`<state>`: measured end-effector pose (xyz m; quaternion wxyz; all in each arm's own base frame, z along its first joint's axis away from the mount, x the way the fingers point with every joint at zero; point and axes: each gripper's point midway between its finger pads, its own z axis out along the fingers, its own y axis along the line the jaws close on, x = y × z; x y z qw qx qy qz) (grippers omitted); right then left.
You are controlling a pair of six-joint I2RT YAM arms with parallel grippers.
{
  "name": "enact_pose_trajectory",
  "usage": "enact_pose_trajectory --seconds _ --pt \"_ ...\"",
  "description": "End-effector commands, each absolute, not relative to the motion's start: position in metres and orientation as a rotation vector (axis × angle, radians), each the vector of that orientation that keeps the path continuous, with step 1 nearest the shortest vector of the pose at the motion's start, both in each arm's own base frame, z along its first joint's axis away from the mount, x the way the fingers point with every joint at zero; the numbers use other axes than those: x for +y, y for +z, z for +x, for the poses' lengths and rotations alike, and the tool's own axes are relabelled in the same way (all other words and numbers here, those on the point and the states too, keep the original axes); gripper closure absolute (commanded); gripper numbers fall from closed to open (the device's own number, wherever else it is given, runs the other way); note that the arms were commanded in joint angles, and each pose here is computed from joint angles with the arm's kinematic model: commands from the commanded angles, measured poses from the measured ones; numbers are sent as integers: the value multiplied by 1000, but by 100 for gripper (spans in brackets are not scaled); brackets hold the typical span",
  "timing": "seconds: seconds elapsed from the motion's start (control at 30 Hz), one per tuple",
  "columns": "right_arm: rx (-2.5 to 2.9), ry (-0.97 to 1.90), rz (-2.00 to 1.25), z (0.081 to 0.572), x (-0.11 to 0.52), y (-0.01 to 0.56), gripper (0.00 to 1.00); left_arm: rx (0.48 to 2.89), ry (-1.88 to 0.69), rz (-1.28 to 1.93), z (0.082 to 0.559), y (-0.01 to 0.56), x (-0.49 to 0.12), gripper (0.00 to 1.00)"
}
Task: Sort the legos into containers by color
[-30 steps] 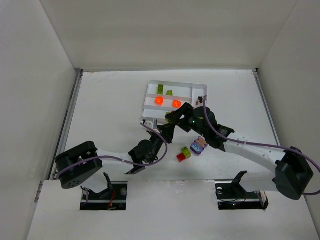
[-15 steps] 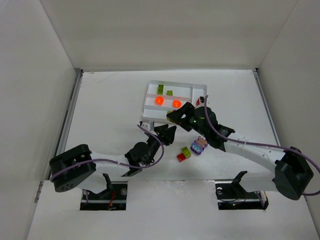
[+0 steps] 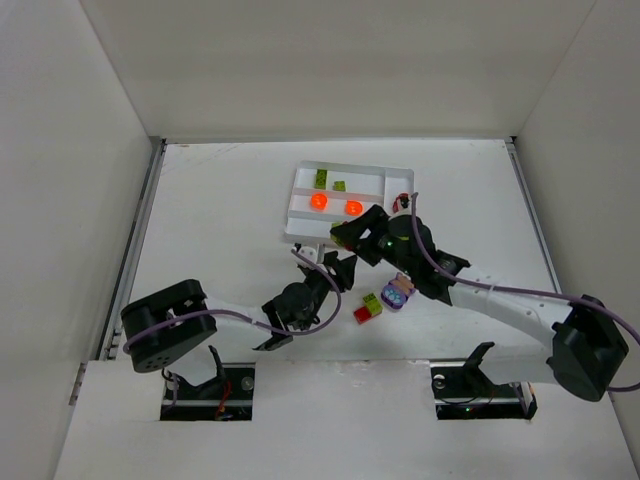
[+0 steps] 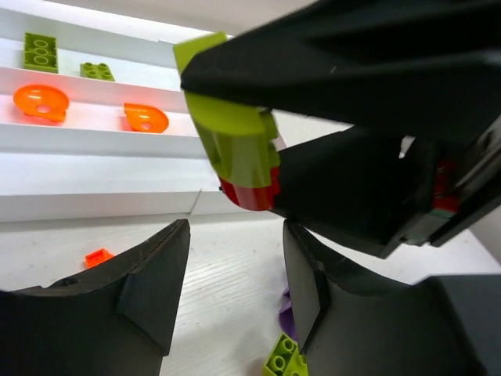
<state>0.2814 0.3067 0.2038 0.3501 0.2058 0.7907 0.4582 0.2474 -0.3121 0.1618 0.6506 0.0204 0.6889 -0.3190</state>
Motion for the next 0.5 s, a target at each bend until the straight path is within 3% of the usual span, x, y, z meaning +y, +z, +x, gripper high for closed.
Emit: enact_pose_trajectory --seconds 0.0,0.23,0.47 --pt "1932 1373 549 271 315 252 47 1348 -819 -80 253 234 -315 53" --pt "1928 1401 582 263 308 253 47 1310 -811 -24 242 252 -326 57" --pt "1867 1405 635 276 277 264 47 1256 -819 11 229 276 -323 47"
